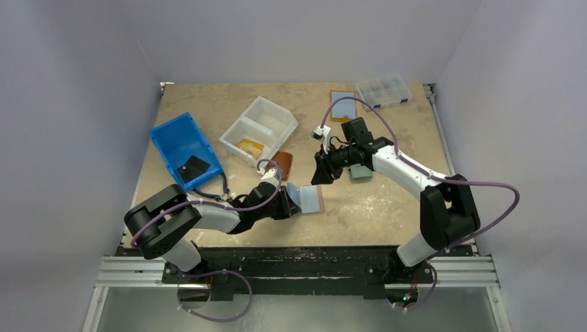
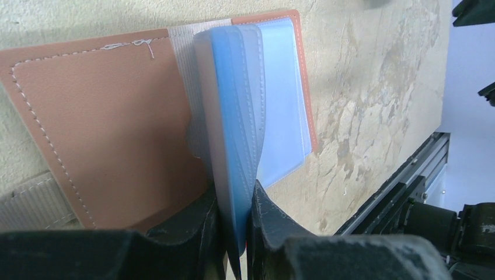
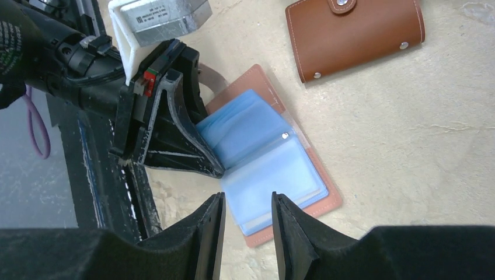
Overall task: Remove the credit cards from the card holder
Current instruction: Remove the credit card from the card holder.
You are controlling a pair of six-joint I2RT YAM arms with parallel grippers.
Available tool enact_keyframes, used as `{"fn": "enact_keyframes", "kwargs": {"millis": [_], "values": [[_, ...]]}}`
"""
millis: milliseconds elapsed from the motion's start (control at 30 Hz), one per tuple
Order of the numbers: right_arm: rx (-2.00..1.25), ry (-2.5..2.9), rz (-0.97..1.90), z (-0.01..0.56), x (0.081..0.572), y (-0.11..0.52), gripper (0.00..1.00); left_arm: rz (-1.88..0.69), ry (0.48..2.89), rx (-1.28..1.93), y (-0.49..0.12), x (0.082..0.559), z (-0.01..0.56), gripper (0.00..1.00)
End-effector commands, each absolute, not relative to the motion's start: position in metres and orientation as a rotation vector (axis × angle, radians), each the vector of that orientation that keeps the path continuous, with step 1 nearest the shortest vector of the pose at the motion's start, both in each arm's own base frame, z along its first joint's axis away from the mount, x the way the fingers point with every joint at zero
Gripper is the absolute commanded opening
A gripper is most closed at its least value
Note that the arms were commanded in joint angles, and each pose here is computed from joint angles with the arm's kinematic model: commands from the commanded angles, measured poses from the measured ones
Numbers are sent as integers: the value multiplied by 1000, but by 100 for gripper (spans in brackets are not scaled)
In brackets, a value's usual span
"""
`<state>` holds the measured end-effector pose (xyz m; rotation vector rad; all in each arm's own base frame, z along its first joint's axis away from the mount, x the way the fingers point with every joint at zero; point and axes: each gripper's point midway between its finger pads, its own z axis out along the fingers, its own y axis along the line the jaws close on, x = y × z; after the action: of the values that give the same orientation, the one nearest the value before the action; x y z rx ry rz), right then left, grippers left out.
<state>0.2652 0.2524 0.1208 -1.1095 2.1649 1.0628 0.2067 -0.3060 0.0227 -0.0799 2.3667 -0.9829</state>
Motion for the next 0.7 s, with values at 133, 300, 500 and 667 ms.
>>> {"fn": "enact_keyframes", "kwargs": {"millis": [133,300,500,667], "values": [[-1249,2092,1084,122,258,241,42,-983,2383,-187,-295,203,15,15],[-1260,2116,1120,112,254,239,42,-1026,2375,-216,-300,203,16,13],[-1247,2164,1155,99,252,240,43,-1050,2356,-229,-302,204,20,13],[-1242,2190,1174,91,252,241,43,-1057,2344,-237,-302,206,22,13]]}}
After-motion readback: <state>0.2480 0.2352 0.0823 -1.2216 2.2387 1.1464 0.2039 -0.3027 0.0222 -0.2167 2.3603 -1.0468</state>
